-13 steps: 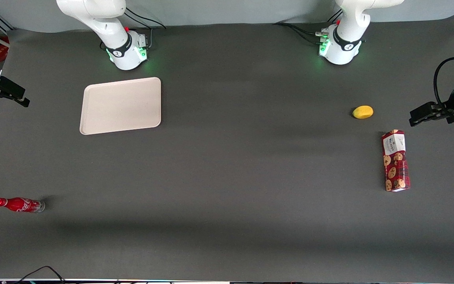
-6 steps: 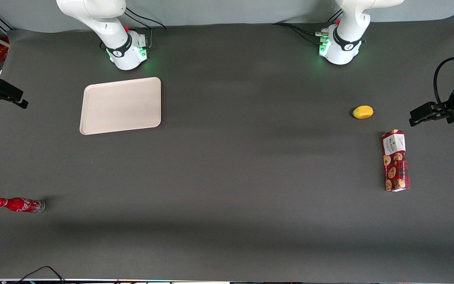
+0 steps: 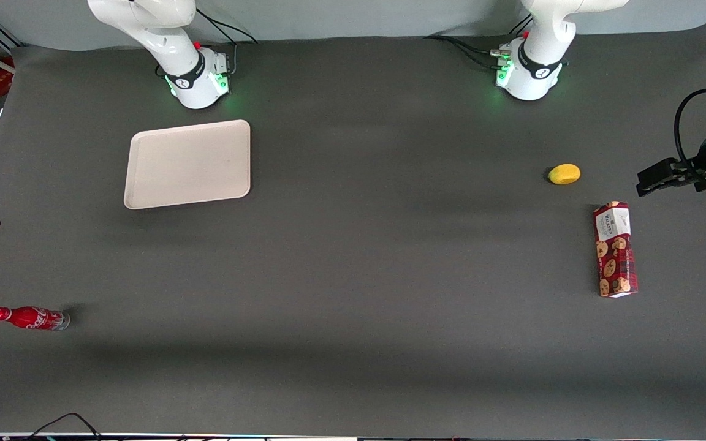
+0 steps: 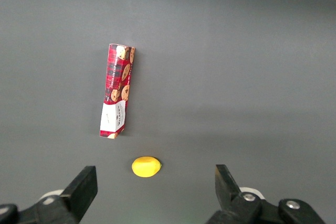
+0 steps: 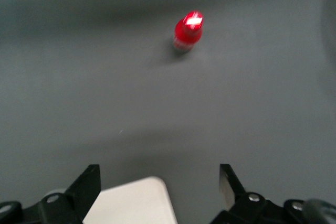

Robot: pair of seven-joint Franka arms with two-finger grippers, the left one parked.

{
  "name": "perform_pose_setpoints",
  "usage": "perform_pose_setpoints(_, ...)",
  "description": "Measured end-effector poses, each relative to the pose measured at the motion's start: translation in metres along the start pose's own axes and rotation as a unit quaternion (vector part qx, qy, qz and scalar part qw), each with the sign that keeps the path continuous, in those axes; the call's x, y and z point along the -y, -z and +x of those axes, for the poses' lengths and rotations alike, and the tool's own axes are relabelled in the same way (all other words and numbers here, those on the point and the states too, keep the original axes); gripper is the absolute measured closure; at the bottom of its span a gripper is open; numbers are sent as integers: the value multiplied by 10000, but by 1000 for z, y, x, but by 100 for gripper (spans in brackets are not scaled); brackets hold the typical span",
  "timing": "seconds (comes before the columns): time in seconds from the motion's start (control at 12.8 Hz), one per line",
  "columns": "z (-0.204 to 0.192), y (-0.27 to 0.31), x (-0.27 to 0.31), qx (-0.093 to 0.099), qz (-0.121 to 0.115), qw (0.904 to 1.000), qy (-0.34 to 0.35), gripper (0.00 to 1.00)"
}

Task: Place coke bottle on tray
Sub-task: 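Move the open right gripper down toward the red Coca-Cola bottle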

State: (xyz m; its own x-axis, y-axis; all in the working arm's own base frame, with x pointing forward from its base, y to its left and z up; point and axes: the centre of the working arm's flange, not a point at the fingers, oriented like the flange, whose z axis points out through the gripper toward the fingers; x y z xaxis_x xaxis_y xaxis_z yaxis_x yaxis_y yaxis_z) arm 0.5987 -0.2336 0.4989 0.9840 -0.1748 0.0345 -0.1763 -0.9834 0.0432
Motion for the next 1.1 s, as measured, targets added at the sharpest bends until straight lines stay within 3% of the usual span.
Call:
perform_pose_setpoints(0.16,39,-47,-40,-28,186,9995,249,0)
perform_pose_setpoints(0.55,97,-121,-59,-497,-85,9984,265,0)
perform_pose_setpoints(0.78,113,-155,-44,-744,58,9972,-26,0)
perform_pose_setpoints(1.1,122,-173,-24,-806,307,9961,-201,0)
